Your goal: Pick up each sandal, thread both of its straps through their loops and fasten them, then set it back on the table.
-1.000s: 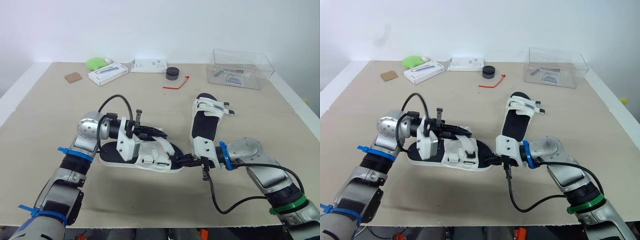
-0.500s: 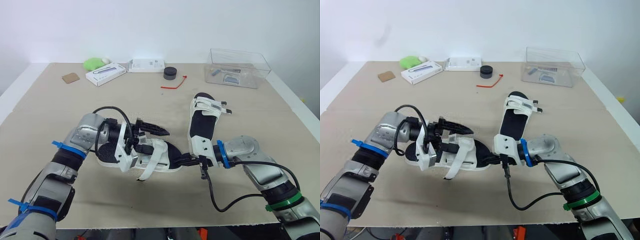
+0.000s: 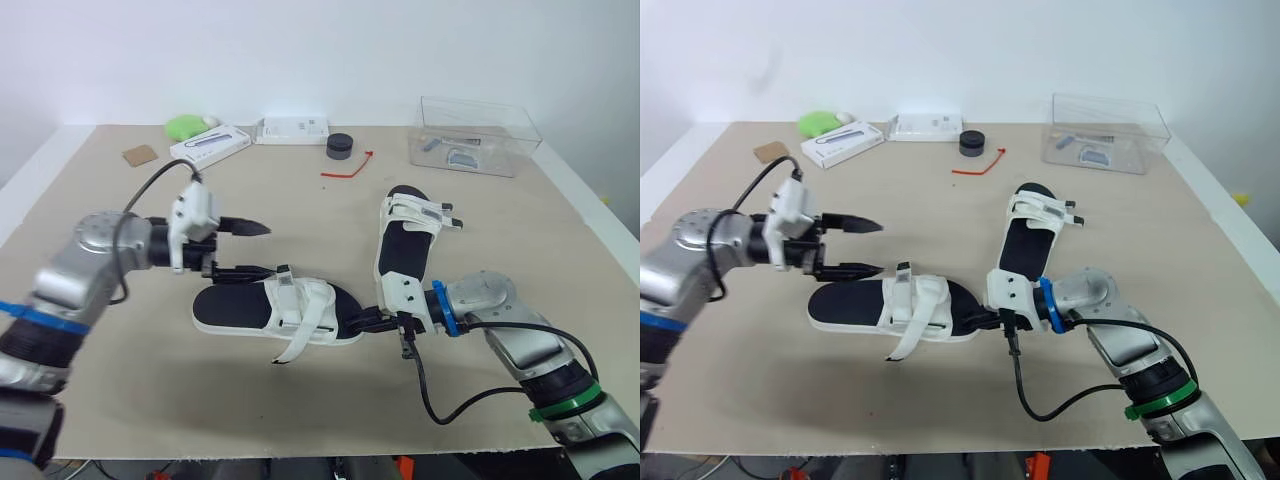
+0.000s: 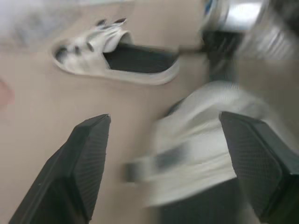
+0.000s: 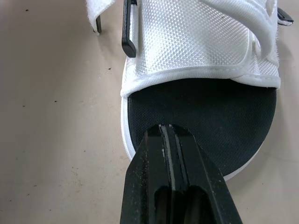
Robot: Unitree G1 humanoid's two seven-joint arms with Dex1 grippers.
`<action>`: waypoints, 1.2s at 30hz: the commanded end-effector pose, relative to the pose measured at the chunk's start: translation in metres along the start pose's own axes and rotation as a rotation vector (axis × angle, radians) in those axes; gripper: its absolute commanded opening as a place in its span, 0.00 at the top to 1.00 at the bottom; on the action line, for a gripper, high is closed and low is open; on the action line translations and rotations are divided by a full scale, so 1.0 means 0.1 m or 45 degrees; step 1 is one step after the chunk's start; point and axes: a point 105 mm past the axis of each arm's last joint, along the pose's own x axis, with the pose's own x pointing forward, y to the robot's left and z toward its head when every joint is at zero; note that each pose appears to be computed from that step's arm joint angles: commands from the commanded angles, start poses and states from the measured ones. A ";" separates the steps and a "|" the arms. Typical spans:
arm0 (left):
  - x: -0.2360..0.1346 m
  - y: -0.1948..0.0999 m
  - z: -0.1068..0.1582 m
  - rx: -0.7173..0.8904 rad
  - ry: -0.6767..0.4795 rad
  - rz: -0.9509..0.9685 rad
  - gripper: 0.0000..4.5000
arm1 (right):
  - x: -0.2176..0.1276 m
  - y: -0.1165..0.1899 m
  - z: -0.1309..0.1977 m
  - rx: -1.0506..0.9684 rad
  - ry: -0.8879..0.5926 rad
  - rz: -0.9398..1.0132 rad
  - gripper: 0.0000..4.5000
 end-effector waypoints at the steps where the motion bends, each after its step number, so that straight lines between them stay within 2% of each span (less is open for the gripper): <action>1: 0.05 -0.57 -0.17 -0.238 0.081 -0.256 0.15 | 0.03 0.01 -0.06 0.014 0.036 0.018 1.00; 3: 0.06 -0.66 -0.29 -0.270 0.118 -0.246 0.15 | 0.03 0.01 -0.07 0.012 0.036 0.019 1.00; 8: 0.10 -0.67 -0.48 -0.296 0.157 -0.178 0.15 | 0.03 0.01 -0.07 0.010 0.035 0.018 1.00; 17: 0.24 -0.47 -0.78 -0.069 0.234 -0.020 0.15 | 0.03 0.03 -0.08 0.014 0.038 0.011 1.00; 28: 0.45 -0.48 -0.84 -0.110 0.168 -0.070 0.15 | 0.03 0.02 -0.07 0.018 0.039 -0.002 1.00; 31: 0.47 -0.46 -0.83 -0.134 0.171 -0.077 0.32 | 0.03 0.02 -0.08 0.020 0.040 -0.005 1.00; 33: 0.49 -0.43 -0.87 -0.171 0.183 -0.071 0.50 | 0.03 0.02 -0.08 0.019 0.041 -0.006 1.00; 36: 0.52 -0.42 -0.87 -0.241 0.182 -0.079 0.86 | 0.03 0.01 -0.07 0.019 0.039 -0.008 1.00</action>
